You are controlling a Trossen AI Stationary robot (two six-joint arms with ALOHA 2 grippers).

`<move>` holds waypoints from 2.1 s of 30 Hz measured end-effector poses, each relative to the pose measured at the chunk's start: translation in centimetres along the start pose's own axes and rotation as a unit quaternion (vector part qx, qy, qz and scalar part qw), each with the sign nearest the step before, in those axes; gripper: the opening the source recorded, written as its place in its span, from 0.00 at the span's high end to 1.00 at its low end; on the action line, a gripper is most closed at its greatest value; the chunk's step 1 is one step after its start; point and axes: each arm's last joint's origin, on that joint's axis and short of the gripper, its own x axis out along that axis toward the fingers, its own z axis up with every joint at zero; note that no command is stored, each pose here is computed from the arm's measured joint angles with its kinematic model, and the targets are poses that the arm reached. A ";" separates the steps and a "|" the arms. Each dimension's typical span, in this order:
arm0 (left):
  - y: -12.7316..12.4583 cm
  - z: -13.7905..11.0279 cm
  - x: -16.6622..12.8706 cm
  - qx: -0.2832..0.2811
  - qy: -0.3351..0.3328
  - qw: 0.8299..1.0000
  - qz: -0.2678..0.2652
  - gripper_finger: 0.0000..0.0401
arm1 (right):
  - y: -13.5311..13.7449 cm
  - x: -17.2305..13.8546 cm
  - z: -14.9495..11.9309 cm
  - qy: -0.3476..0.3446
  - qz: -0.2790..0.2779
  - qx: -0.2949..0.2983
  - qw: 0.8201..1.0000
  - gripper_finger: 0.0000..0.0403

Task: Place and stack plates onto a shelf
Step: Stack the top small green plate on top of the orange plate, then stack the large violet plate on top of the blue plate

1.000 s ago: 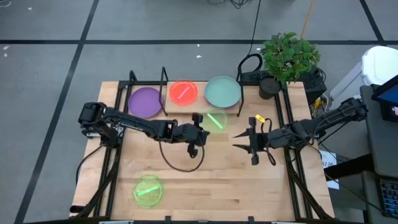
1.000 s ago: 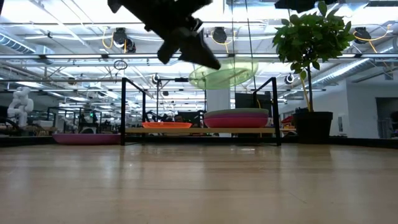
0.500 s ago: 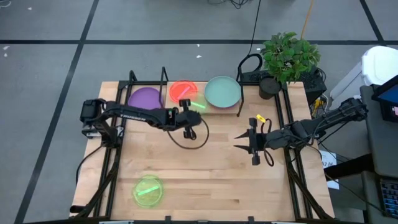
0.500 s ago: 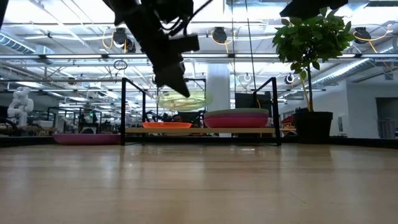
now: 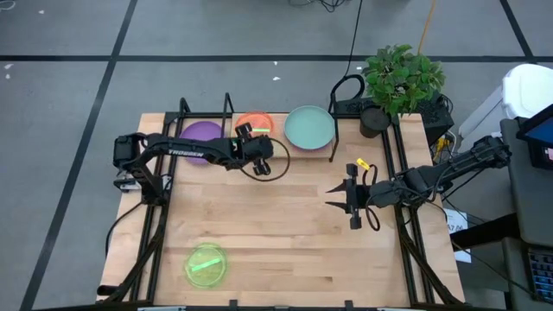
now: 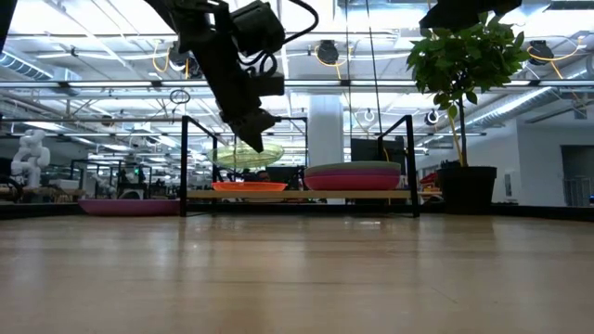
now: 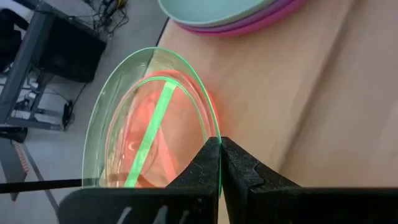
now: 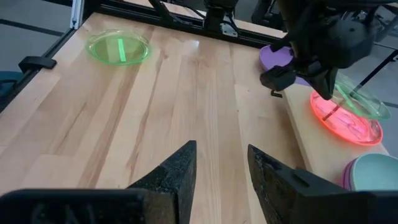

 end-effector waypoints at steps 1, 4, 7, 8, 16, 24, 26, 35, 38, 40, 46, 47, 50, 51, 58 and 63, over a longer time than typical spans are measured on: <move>0.2 0.0 0.1 -0.005 0.001 1.000 0.002 0.99 | 0.0 0.0 0.0 0.000 0.000 0.000 1.000 0.69; 0.6 -0.1 0.5 -0.019 0.002 1.000 0.005 0.99 | 0.0 0.0 0.0 0.000 0.000 0.003 1.000 0.69; 0.4 -0.6 1.0 -0.020 -0.008 1.000 0.007 0.99 | 0.0 0.0 0.0 -0.001 0.000 0.007 1.000 0.69; 0.2 -0.8 1.1 -0.016 -0.011 1.000 0.006 0.99 | 0.0 0.0 0.0 -0.001 0.000 0.009 1.000 0.69; -0.2 -1.8 2.0 0.005 -0.034 0.999 0.010 0.99 | 0.0 0.0 0.2 -0.011 0.001 0.005 1.000 0.69; 0.0 -3.0 3.1 -0.001 -0.040 0.999 -0.004 0.99 | 0.0 0.0 0.2 -0.011 0.001 0.004 1.000 0.69; 0.0 -3.2 3.2 0.000 -0.038 0.999 -0.003 0.99 | 0.0 0.0 0.2 -0.011 0.001 0.004 1.000 0.69; 0.0 -3.1 3.3 -0.011 -0.061 0.998 0.011 0.93 | 0.0 0.0 0.2 -0.011 0.001 0.004 1.000 0.69; 0.0 -3.1 3.3 -0.015 -0.060 0.998 0.017 0.81 | 0.0 0.0 0.2 -0.011 0.001 0.003 1.000 0.69; 0.0 -3.1 3.3 -0.021 -0.062 0.998 0.018 0.73 | 0.0 0.0 0.2 -0.011 0.001 0.002 1.000 0.69; -1.3 -2.7 2.4 -0.023 -0.080 0.997 0.004 0.56 | 0.0 0.0 0.2 -0.011 0.001 -0.009 1.000 0.69; -1.6 -2.6 2.0 -0.018 -0.084 0.996 0.001 0.55 | 0.0 0.0 0.2 -0.011 0.001 -0.011 1.000 0.69; -2.2 -2.3 0.1 -0.017 -0.103 0.994 -0.010 0.54 | 0.0 0.0 0.2 -0.011 0.001 -0.017 1.000 0.69; -2.4 -2.3 -0.7 -0.020 -0.105 0.994 -0.017 0.54 | 0.0 0.0 0.2 -0.010 0.000 -0.019 1.000 0.69; -3.8 -3.3 -7.6 -0.010 -0.115 0.989 -0.091 0.54 | 0.0 0.0 0.2 -0.011 0.000 -0.028 1.000 0.69; -4.5 -5.4 -11.3 0.035 -0.088 0.985 -0.143 0.54 | 0.0 0.0 0.3 -0.014 0.000 -0.022 1.000 0.69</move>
